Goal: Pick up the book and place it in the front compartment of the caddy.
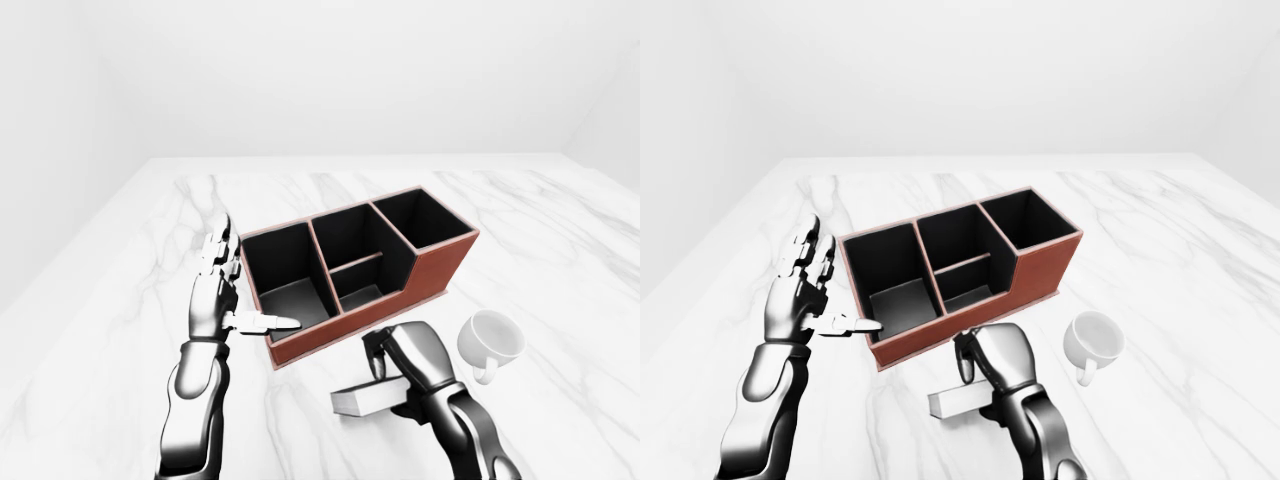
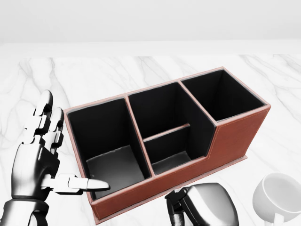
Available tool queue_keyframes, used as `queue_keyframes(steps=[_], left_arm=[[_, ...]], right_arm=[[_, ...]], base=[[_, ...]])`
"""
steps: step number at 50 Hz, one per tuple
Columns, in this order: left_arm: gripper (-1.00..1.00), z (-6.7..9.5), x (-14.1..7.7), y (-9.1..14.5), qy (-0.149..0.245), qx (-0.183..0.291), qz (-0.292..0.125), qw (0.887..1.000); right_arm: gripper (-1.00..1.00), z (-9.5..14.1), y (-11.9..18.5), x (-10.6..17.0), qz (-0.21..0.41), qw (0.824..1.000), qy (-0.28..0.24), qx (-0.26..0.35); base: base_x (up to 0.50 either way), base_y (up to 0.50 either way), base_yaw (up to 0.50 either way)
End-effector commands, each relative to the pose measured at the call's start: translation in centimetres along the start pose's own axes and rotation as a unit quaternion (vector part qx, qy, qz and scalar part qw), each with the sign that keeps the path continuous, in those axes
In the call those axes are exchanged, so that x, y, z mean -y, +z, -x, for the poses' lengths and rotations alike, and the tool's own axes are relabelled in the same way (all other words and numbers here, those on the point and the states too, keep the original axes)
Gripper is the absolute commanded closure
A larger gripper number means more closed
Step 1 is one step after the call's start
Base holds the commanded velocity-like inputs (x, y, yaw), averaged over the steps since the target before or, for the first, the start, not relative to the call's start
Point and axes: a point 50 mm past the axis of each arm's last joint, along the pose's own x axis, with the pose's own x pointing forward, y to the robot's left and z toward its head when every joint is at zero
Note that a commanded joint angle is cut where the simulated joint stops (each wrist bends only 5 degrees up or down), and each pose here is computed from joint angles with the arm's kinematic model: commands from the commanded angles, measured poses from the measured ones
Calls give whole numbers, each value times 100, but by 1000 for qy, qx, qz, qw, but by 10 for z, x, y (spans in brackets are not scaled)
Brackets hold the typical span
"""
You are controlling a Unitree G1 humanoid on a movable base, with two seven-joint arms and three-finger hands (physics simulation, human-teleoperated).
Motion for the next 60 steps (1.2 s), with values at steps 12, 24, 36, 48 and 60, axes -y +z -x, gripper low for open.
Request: queue_keyframes(steps=[12,24,36,48,60], left_arm=[[-100,0,0,1,1,2,-1,1000],[-100,0,0,0,1,-1,0,1000],[-100,0,0,-1,1,-2,0,1000],[-100,0,0,-1,1,-2,0,1000],[-100,0,0,2,1,4,-1,1000]], right_arm=[[100,-6,6,28,-17,999,-36,15],[100,-9,11,45,-24,998,-49,32],[100,-15,16,61,-24,996,-62,52],[100,-20,23,78,-19,994,-76,77],[100,-30,34,99,-4,989,-95,112]], base=[[0,0,0],[0,0,0],[0,0,0],[0,0,0],[0,0,0]])
